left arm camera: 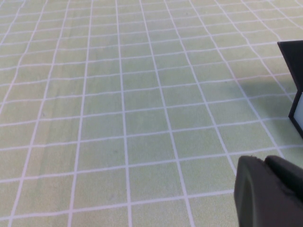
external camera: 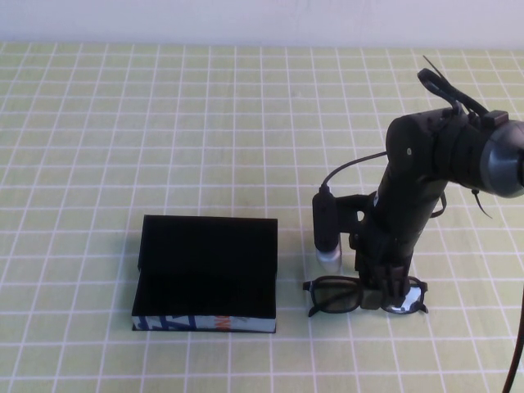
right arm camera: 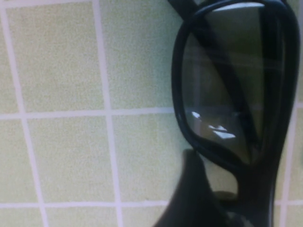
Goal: Return glasses to glasses case
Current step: Pick up the glasses from the table
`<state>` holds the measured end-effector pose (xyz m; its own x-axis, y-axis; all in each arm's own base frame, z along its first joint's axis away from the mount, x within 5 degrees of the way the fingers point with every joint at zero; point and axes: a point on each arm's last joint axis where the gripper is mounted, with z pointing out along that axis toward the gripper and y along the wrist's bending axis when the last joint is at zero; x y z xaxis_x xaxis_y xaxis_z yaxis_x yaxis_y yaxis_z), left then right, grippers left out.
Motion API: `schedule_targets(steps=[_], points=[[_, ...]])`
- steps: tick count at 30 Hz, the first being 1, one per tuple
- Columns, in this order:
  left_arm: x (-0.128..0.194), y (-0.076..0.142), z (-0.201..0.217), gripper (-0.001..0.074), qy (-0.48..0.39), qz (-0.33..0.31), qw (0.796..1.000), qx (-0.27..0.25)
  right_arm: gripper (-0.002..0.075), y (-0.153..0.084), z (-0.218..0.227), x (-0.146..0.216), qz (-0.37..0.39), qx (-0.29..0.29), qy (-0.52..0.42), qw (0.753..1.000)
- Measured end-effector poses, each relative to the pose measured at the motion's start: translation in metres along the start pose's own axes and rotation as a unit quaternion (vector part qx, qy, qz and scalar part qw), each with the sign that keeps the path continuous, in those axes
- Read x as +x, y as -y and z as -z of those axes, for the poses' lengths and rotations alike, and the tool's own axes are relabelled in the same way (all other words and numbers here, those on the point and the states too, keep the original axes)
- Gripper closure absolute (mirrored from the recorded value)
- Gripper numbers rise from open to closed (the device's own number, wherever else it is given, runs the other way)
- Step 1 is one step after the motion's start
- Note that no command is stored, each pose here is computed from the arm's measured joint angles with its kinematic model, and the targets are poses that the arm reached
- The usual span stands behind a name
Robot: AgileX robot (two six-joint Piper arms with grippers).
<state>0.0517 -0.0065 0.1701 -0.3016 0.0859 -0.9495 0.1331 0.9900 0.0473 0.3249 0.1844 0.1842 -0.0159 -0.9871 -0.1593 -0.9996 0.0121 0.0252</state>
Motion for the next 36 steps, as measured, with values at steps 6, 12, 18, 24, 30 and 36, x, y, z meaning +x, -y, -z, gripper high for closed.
schedule_targets(steps=[6,12,18,24,30,36], points=[[0.0000,0.0000,0.0000,0.0738,0.000,0.000,1.000,0.000,0.0314,0.0002,-0.0009,0.0001,0.000,-0.001,0.000,1.000],[0.0000,0.0000,0.0000,0.0738,0.000,0.000,1.000,0.000,0.0372,0.0002,-0.0009,0.0001,0.000,-0.001,0.000,1.000],[0.0000,0.0000,0.0000,0.0738,0.000,0.000,1.000,0.000,0.0437,-0.0007,-0.0009,0.0005,0.000,-0.006,-0.003,1.000],[0.0000,0.0000,0.0000,0.0738,0.000,0.000,1.000,0.000,0.0503,-0.0037,-0.0008,0.0017,0.000,-0.022,-0.010,1.000],[0.0000,0.0000,0.0000,0.0738,0.000,0.000,1.000,0.000,0.0571,-0.0061,0.0000,0.0021,0.001,-0.032,-0.014,0.999],[0.0000,0.0000,0.0000,0.0738,0.000,0.000,1.000,0.000,0.0659,-0.0079,0.0014,0.0027,0.001,-0.040,-0.017,0.999]])
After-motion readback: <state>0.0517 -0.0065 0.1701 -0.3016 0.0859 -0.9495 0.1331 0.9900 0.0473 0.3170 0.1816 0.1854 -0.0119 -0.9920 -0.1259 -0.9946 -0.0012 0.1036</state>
